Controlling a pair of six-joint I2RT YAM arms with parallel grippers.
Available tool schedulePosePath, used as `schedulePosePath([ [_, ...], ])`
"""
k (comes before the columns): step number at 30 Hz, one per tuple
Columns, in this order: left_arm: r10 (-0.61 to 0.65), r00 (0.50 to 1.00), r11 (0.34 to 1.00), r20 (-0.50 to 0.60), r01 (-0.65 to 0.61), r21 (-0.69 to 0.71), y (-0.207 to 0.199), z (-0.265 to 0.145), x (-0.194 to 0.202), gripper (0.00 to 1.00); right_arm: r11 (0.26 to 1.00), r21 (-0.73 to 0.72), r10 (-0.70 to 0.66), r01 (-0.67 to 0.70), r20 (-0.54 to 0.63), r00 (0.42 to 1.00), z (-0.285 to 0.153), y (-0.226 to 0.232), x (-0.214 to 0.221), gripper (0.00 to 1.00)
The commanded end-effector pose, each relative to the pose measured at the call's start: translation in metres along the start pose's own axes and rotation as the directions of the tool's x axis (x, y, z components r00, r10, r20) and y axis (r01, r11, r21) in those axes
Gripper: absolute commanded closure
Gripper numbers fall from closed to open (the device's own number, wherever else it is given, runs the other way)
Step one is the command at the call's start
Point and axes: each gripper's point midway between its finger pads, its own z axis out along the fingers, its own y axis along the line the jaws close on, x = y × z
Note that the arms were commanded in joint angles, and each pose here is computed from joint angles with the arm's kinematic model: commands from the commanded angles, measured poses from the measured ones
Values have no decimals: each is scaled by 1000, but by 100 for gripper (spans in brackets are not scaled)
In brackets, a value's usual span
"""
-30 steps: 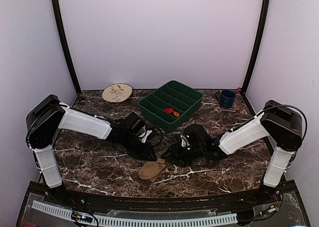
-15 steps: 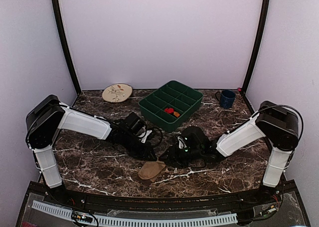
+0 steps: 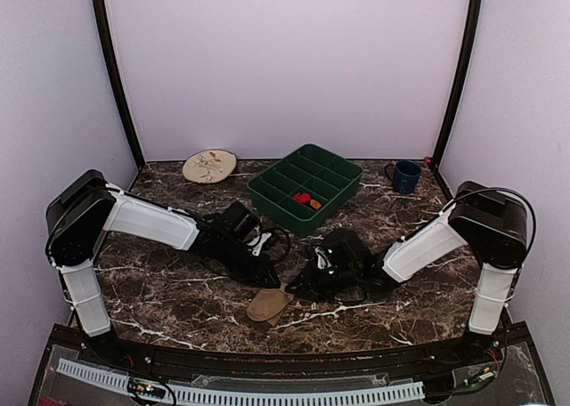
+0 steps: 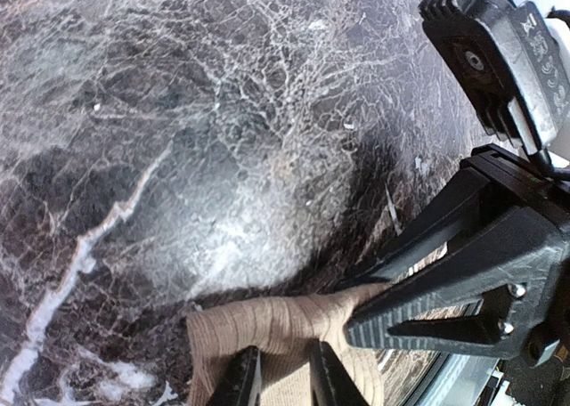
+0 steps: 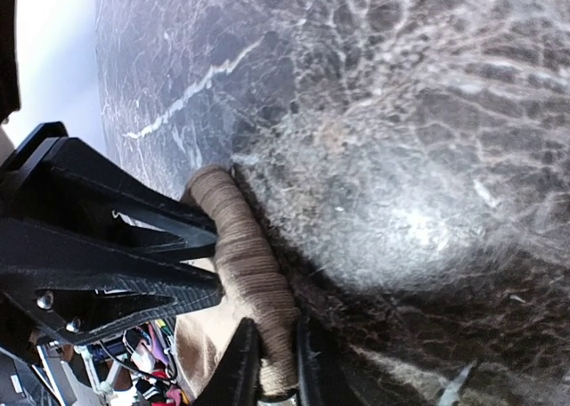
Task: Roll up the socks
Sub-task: Roll the sock at the center of the board.
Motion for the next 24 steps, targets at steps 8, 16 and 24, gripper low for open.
schedulePosePath([
  [8, -107, 987, 973, -121, 79, -217, 58, 6, 54, 76, 978, 75, -193, 195, -31, 981, 6, -10, 5, 100],
  [16, -90, 993, 966, -71, 70, -248, 49, -18, 39, 74, 807, 282, -542, 519, 5, 840, -9, -15, -7, 100],
  [24, -123, 992, 964, 13, 122, -235, 39, -48, 22, 72, 507, 488, -810, 711, -14, 587, -22, -9, -7, 100],
])
